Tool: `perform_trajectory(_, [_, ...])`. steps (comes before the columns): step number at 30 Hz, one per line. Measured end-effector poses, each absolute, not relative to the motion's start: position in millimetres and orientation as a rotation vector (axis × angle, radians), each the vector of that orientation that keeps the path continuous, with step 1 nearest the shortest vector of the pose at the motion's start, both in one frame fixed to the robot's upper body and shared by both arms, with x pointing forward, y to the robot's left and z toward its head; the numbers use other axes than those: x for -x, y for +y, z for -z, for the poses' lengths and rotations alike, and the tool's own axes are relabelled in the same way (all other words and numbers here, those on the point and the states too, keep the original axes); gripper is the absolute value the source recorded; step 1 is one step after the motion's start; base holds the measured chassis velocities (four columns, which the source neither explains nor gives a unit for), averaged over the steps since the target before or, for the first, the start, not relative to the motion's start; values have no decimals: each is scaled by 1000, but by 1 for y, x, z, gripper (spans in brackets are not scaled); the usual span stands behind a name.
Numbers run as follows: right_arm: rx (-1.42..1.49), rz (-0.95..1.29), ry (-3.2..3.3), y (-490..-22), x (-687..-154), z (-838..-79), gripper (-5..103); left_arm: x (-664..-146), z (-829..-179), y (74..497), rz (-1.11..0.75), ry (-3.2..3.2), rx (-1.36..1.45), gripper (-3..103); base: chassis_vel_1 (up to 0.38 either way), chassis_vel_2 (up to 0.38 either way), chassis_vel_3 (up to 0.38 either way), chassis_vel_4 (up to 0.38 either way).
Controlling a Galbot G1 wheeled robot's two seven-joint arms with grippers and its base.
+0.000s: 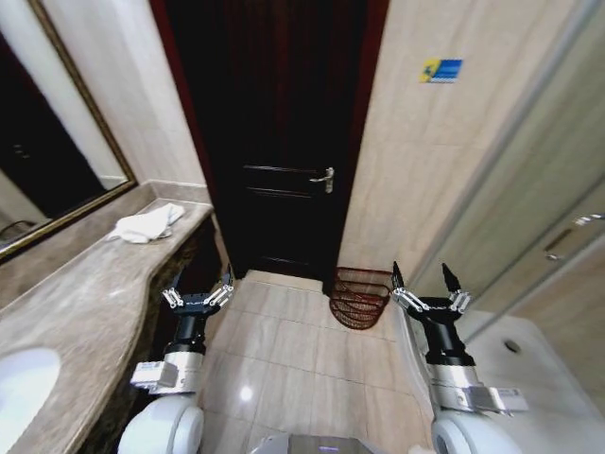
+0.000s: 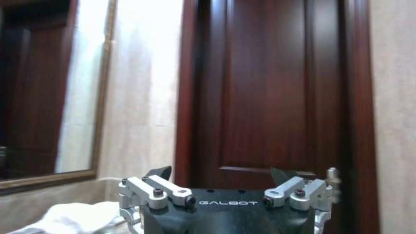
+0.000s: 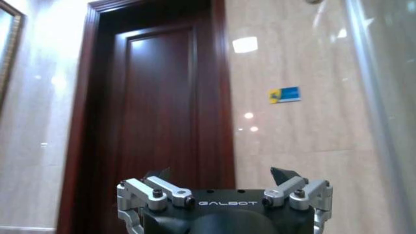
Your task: Discard the used towel into the hamper.
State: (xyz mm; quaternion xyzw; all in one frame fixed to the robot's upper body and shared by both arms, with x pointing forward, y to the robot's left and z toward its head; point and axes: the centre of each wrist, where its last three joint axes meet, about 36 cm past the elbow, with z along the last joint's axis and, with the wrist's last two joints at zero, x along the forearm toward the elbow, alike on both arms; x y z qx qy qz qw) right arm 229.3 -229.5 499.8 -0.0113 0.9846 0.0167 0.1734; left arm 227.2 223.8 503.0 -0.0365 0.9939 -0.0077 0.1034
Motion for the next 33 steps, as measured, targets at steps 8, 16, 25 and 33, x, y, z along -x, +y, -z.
perform_trajectory(8, [41, -44, 2791, -230, -229, -500, 100, -227, -503, 224, 19, 2935, 107, 99, 124, 131, 122, 124])
perform_trajectory(16, [49, -30, 2798, -230, -229, -499, 100, -228, -501, 225, -6, 2923, 126, 99, 119, 112, 119, 137])
perform_trajectory(25, [55, -19, 2809, -229, -227, -502, 100, -229, -502, 226, -16, 2945, 204, 99, 45, 41, 25, 31])
perform_trajectory(33, [69, -20, 2811, -228, -226, -502, 100, -229, -503, 227, -18, 2957, 237, 99, -42, 25, 32, -36])
